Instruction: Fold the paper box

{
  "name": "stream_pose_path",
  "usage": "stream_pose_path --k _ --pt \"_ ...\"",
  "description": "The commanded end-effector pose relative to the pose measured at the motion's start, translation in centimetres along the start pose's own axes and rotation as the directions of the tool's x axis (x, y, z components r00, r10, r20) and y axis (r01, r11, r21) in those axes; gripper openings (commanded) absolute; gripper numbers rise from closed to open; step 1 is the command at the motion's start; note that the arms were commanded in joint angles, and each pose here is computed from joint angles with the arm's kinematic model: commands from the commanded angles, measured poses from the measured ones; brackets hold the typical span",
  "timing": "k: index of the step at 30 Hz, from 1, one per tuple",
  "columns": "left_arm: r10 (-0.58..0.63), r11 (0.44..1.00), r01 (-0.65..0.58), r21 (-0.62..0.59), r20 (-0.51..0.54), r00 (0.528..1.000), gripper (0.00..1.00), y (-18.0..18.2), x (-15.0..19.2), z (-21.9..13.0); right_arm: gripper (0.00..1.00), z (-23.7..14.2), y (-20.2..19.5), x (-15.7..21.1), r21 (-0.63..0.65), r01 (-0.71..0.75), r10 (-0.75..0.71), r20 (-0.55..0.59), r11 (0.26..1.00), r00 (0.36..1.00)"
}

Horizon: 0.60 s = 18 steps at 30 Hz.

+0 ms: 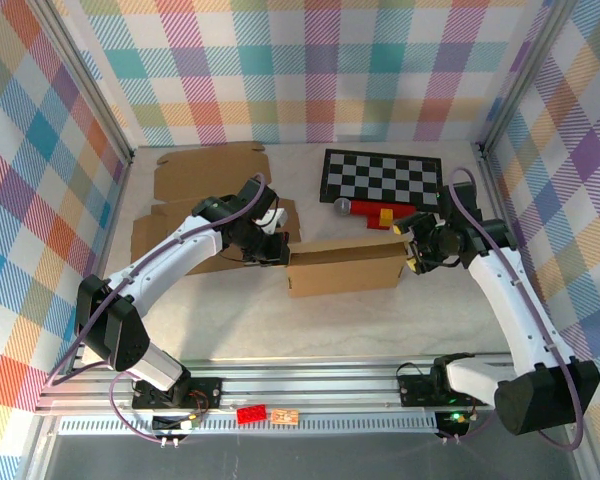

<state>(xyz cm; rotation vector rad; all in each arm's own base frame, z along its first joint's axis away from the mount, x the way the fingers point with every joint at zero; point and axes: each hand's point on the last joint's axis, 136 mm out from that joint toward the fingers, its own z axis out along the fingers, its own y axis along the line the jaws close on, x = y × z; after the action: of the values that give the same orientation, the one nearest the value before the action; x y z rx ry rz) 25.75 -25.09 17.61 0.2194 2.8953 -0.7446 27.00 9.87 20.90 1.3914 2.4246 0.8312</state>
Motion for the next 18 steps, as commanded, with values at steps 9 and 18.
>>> stream_pose_path --k 9,18 --pt "0.002 1.0 -0.003 -0.02 -0.033 0.999 0.0 0.1 0.9 0.4 0.57 2.6 -2.9 -0.7 0.053 -0.123 0.125 -0.03 0.991 0.992" --pt "-0.05 0.998 0.047 0.051 0.046 0.998 0.38 -1.5 0.3 -2.1 0.48 3.7 -5.1 -0.5 0.114 -0.118 0.122 -0.037 0.987 0.992"
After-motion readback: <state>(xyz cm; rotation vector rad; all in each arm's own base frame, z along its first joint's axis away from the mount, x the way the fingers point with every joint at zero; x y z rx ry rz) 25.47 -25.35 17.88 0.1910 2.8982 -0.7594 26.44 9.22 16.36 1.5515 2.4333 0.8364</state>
